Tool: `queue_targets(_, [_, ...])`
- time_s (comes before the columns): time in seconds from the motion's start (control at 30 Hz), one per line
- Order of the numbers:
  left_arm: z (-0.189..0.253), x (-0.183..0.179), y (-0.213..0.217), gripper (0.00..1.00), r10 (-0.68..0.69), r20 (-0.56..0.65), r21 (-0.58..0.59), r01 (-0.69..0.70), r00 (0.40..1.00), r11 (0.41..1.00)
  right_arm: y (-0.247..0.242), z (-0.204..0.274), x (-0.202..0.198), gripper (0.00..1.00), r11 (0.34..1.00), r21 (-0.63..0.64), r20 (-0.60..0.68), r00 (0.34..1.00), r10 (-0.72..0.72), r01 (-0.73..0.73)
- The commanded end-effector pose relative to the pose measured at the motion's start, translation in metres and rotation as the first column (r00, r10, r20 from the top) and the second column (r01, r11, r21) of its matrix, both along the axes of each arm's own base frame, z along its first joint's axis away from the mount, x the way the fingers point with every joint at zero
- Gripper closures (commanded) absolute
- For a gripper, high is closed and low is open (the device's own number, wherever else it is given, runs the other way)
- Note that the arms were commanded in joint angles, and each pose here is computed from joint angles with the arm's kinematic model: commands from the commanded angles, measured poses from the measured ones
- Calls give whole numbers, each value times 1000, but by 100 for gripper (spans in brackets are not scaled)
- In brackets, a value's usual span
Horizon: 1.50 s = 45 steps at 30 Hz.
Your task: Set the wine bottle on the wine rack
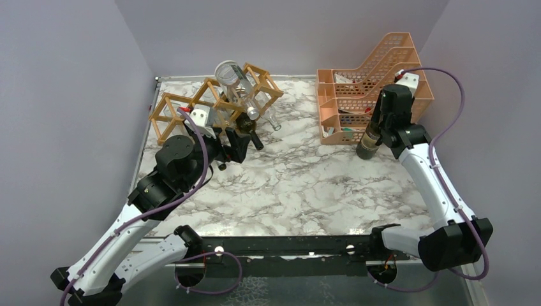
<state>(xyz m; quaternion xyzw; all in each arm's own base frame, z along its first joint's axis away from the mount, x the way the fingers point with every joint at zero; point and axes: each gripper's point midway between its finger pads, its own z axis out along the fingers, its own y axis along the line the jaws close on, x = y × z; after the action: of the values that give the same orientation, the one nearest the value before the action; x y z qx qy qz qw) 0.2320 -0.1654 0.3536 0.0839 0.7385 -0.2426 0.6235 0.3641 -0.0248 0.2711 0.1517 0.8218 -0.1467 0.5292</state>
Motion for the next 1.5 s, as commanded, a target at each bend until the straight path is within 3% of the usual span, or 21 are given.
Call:
queue_targets(0.0, [2, 0, -6, 1, -26, 8, -15, 26, 1000, 1000, 0, 8, 7, 50, 1000, -1, 51, 999, 10, -10])
queue_targets(0.37, [-1, 2, -7, 1, -25, 4, -3, 25, 1000, 1000, -7, 1, 16, 45, 1000, -19, 65, 998, -5, 6])
queue_targets(0.43, [-2, 2, -7, 1, -25, 1, -3, 25, 1000, 1000, -6, -1, 15, 51, 1000, -17, 65, 998, 4, -3])
queue_targets(0.6, [-6, 3, -11, 1, -35, -9, -3, 35, 999, 999, -4, 8, 12, 82, 999, -25, 94, 995, 37, -34])
queue_targets(0.7, [-9, 2, -18, 1, -73, -9, 1, 73, 997, 997, -1, 20, 6, 95, 998, -22, 105, 992, 66, -64])
queue_targets(0.9, [-15, -6, -52, 1, -253, 1, 5, 252, 968, 968, 40, 45, -11, 99, 952, 74, 140, 948, 286, -298])
queue_targets(1.1, [-23, -12, -86, 2, -403, 15, -48, 403, 915, 914, 93, 52, -35, 99, 815, 194, 191, 836, 515, -547])
queue_targets(1.37, [-39, -19, -118, 5, -493, 83, -191, 499, 866, 845, 172, 46, -81, 99, 432, 350, 333, 541, 772, -832])
queue_targets(1.47, [-56, -27, -130, 3, -522, 85, -182, 528, 849, 830, 181, 35, -90, 99, 365, 380, 349, 498, 794, -850])
